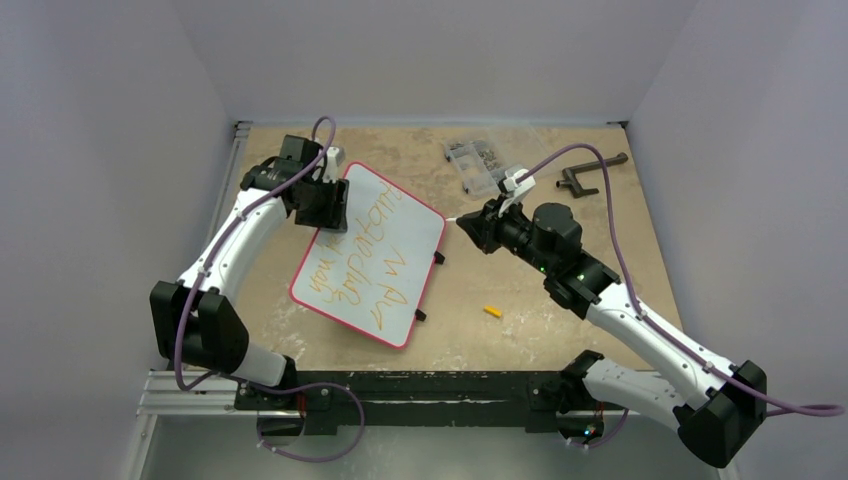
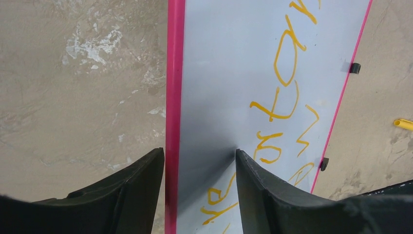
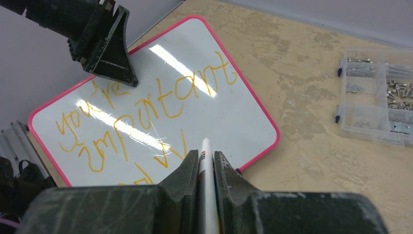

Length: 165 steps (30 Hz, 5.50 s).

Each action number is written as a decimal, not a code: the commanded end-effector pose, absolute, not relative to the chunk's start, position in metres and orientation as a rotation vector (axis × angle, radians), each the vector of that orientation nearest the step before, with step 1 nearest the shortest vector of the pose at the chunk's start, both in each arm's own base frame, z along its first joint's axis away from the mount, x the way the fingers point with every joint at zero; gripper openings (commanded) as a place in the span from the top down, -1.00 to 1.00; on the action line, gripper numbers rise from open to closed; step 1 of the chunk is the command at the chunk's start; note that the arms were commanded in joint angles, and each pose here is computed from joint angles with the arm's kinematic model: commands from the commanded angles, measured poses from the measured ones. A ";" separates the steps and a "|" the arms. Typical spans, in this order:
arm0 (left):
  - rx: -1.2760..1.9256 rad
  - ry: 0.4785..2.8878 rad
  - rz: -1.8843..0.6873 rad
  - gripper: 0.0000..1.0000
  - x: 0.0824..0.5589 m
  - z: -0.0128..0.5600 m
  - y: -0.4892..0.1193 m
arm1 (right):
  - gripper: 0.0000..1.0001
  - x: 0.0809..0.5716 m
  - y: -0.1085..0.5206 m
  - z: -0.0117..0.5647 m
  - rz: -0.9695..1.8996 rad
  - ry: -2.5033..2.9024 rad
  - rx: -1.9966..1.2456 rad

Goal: Write a sentence on the whiteboard
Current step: Put down the whiteboard on the whiteboard stand, then pick up the pen cap.

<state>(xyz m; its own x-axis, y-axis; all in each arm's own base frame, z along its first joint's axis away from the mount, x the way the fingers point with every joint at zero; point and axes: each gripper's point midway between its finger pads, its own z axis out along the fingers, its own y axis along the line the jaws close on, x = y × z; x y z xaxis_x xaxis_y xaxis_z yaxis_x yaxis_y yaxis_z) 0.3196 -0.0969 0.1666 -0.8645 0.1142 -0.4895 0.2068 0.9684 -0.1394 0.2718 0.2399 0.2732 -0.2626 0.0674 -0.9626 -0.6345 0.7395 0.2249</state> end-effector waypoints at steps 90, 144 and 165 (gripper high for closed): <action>1.990 1.758 -0.755 0.04 0.174 0.049 -0.464 | 1.00 0.282 0.118 0.417 0.377 1.470 0.156; 2.304 1.434 -0.603 0.33 0.185 0.006 -0.448 | 1.00 0.282 0.128 0.392 0.406 1.523 0.127; 1.421 1.938 -1.036 1.00 0.223 0.109 -0.457 | 1.00 0.282 0.122 0.387 0.383 1.529 0.155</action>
